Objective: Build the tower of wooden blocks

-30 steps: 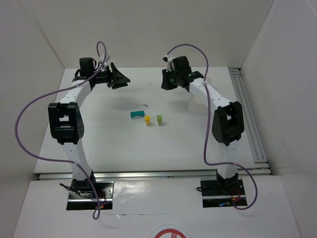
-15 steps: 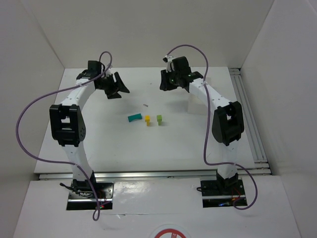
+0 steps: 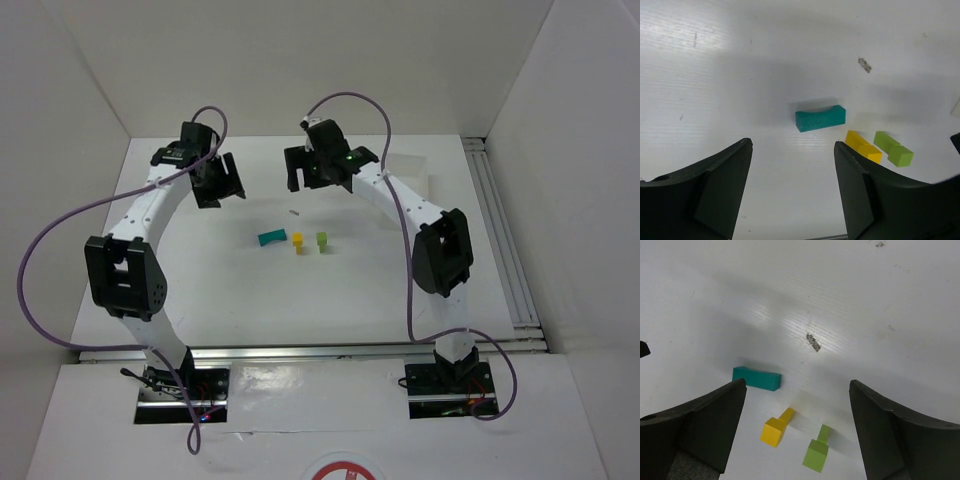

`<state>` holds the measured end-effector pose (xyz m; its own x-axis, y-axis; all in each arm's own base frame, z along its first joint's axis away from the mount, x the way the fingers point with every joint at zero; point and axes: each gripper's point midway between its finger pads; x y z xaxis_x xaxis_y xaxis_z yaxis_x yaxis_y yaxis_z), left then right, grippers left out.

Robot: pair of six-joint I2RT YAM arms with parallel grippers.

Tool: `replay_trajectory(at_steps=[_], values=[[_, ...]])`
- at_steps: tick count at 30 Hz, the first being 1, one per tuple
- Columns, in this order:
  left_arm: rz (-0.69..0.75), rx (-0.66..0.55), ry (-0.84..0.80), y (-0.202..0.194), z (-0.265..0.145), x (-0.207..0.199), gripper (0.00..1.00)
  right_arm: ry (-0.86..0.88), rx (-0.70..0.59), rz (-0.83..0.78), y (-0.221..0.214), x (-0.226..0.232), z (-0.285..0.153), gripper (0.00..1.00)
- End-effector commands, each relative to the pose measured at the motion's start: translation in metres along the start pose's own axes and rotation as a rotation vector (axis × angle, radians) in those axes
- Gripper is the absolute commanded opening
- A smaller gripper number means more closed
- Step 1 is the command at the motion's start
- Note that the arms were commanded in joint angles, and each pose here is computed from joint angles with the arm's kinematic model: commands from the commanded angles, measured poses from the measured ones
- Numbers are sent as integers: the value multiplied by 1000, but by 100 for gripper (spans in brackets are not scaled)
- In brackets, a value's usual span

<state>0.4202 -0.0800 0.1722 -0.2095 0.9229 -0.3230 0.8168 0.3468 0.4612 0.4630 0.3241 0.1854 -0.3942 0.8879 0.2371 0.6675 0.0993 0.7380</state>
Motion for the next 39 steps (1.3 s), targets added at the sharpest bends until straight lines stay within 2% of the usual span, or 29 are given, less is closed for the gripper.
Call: replay_trajectory(at_steps=[1,4,9,13,16,23,29,39], values=[[-21,10,134,-9,-7,18,79,-126,-12,103,4,-19,4,91],[-25,-23,195,-15,-9,17,92,-205,-49,112,9,-33,-13,92],[-3,0,188,-27,7,-5,90,-286,-134,123,22,-50,-52,93],[-59,96,226,-49,30,-13,90,-336,-192,159,31,-77,-96,93],[-95,109,241,-58,42,-23,91,-357,-216,172,27,-93,-119,94],[-51,137,301,-74,73,-51,93,-370,-215,186,10,-117,-143,94],[-57,177,346,-88,90,-52,96,-337,-205,187,5,-118,-145,94],[-25,175,379,-88,91,-44,99,-310,-183,191,-5,-118,-135,96]])
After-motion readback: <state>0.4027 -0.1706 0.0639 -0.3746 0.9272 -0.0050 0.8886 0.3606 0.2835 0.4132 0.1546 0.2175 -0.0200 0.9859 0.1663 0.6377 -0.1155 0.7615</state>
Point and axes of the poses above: each gripper's point midway between its finger pads, its own z axis out along the fingers, its own x axis along the line the jaws close on, y = z × x, and after that the axes turned 1 degree about z, right-handed
